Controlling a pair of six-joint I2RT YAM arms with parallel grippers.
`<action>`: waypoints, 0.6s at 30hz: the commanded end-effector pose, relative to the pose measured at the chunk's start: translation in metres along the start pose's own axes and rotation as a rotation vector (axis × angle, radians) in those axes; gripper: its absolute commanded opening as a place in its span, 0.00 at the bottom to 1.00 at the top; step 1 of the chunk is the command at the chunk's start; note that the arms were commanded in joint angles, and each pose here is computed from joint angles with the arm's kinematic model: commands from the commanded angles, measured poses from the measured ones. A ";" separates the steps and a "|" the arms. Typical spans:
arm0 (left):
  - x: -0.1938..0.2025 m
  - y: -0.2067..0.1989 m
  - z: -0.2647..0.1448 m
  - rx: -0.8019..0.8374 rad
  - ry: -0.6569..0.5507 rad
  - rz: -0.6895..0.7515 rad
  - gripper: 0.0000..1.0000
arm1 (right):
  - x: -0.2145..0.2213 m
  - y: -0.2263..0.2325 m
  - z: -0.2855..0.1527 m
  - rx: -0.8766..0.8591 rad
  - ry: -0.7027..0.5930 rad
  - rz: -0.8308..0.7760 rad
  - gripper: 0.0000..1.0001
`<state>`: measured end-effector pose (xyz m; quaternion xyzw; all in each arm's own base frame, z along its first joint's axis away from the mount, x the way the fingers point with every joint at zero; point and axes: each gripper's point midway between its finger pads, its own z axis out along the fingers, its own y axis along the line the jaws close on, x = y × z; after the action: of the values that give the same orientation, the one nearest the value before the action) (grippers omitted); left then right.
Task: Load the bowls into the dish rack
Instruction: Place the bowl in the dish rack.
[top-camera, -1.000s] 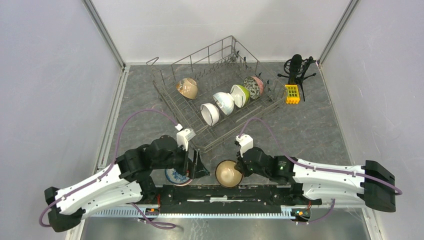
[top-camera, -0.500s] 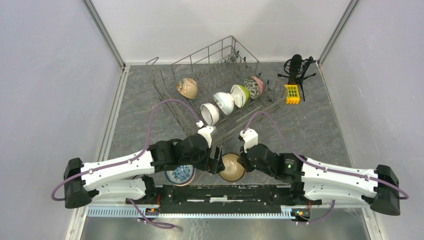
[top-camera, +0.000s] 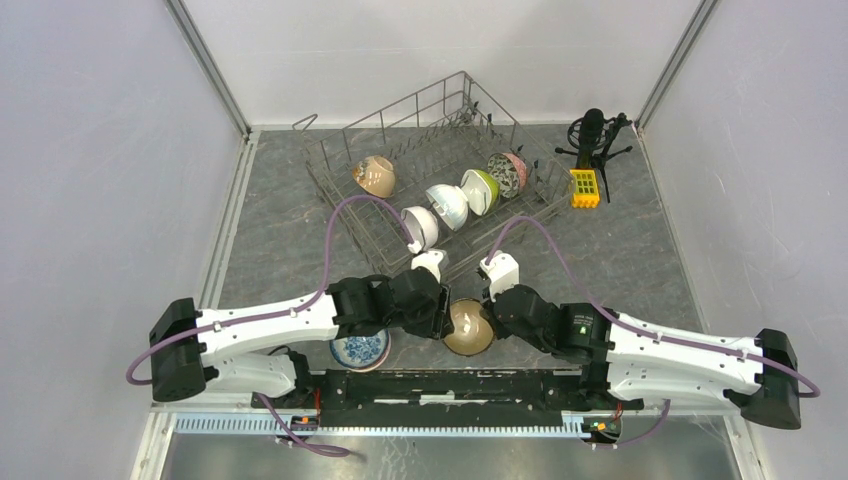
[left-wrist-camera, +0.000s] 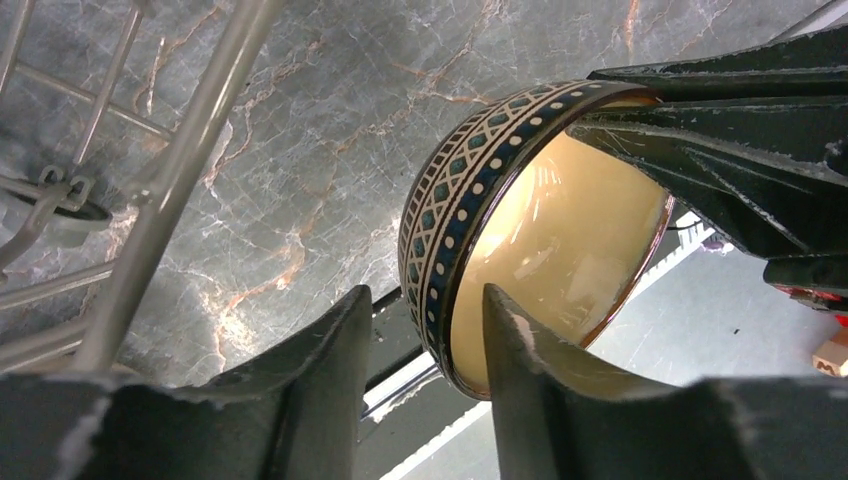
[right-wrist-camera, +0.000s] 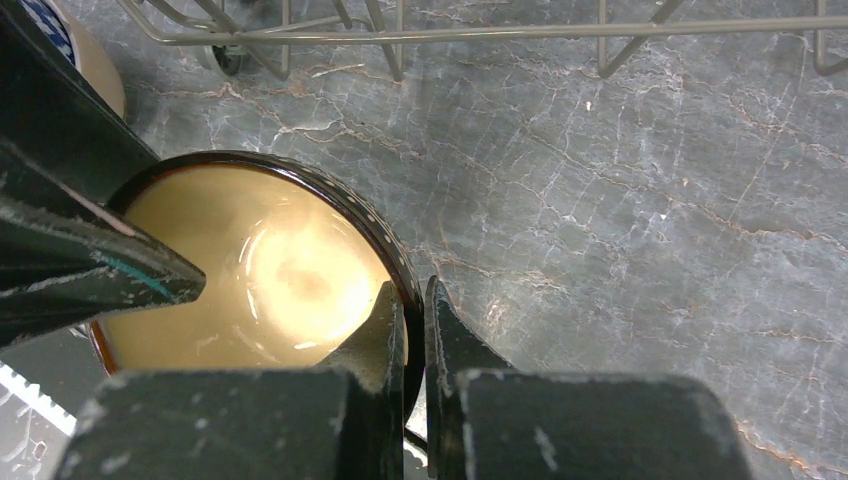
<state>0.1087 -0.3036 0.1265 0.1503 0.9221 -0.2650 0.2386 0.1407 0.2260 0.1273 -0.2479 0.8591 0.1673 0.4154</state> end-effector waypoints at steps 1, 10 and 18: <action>-0.022 -0.022 0.002 0.042 -0.069 -0.050 0.46 | -0.043 0.009 -0.014 -0.028 -0.128 0.052 0.00; -0.017 -0.026 0.015 0.055 -0.055 -0.065 0.05 | -0.048 0.013 -0.021 -0.065 -0.150 0.058 0.00; -0.018 -0.025 0.013 0.090 -0.087 -0.078 0.02 | -0.051 0.017 -0.033 -0.141 -0.206 0.092 0.36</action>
<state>0.1158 -0.3233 0.1199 0.1322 0.9197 -0.2781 0.2434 0.1390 0.2163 0.1429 -0.2507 0.8474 0.1771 0.4333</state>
